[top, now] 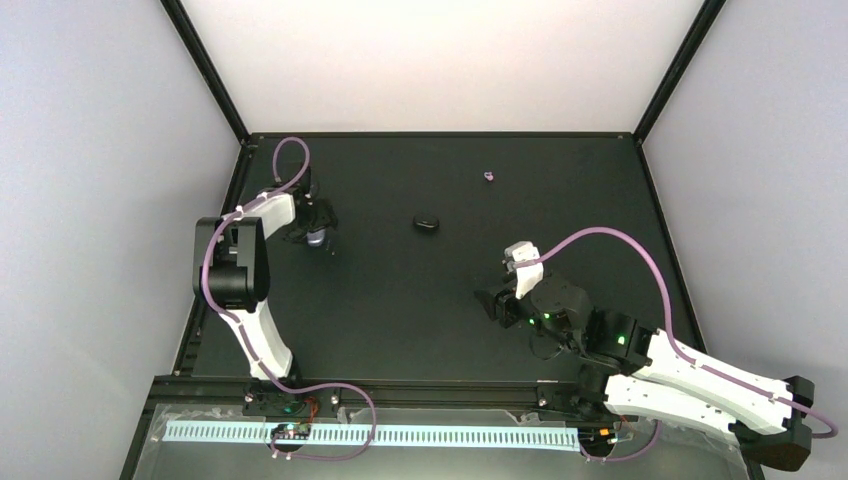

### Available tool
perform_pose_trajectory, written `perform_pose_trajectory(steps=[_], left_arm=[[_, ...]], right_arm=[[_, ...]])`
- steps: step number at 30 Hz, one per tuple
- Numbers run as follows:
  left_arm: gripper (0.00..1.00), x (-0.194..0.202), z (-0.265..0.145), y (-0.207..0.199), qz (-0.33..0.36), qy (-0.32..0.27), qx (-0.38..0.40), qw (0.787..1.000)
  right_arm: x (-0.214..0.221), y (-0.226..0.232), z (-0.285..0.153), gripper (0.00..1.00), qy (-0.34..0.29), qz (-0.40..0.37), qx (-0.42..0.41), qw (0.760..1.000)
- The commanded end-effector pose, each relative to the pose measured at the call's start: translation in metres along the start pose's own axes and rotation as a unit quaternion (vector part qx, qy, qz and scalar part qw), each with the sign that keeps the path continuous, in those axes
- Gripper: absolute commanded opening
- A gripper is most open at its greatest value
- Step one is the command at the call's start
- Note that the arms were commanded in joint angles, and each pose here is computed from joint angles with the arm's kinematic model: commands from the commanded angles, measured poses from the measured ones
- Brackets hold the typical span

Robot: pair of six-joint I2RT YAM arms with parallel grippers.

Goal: Insert the wireless bluetooth earbuds into the charging case
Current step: Move the charging case to the center of the board.

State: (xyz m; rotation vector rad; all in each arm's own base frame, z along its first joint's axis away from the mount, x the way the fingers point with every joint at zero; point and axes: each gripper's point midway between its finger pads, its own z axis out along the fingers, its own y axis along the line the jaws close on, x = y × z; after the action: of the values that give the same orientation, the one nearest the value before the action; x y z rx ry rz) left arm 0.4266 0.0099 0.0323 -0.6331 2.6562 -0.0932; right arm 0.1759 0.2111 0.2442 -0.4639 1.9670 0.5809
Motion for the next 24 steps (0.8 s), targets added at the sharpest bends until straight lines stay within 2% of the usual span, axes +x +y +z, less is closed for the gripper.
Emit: perform_pose_trajectory(steps=[1, 5, 12, 17, 24], left_arm=[[0.82, 0.014, -0.005, -0.017, 0.003, 0.012, 0.032, 0.999], [0.79, 0.018, -0.004, -0.010, 0.009, 0.011, 0.011, 1.000], [0.76, 0.001, -0.005, 0.008, 0.007, -0.009, -0.056, 0.998], [0.71, -0.009, -0.001, 0.005, 0.018, -0.001, -0.067, 0.998], [0.59, -0.004, 0.010, 0.002, 0.025, 0.022, -0.068, 0.997]], right_arm=[[-0.012, 0.002, -0.004, 0.64, -0.011, 0.013, -0.004, 1.000], [-0.010, 0.002, -0.003, 0.64, -0.011, 0.015, -0.005, 1.000], [-0.007, 0.002, -0.002, 0.64, -0.007, 0.021, -0.005, 1.000], [-0.005, -0.001, -0.004, 0.64, -0.006, 0.023, -0.001, 1.000], [-0.006, -0.001, -0.005, 0.64, -0.009, 0.026, -0.001, 1.000]])
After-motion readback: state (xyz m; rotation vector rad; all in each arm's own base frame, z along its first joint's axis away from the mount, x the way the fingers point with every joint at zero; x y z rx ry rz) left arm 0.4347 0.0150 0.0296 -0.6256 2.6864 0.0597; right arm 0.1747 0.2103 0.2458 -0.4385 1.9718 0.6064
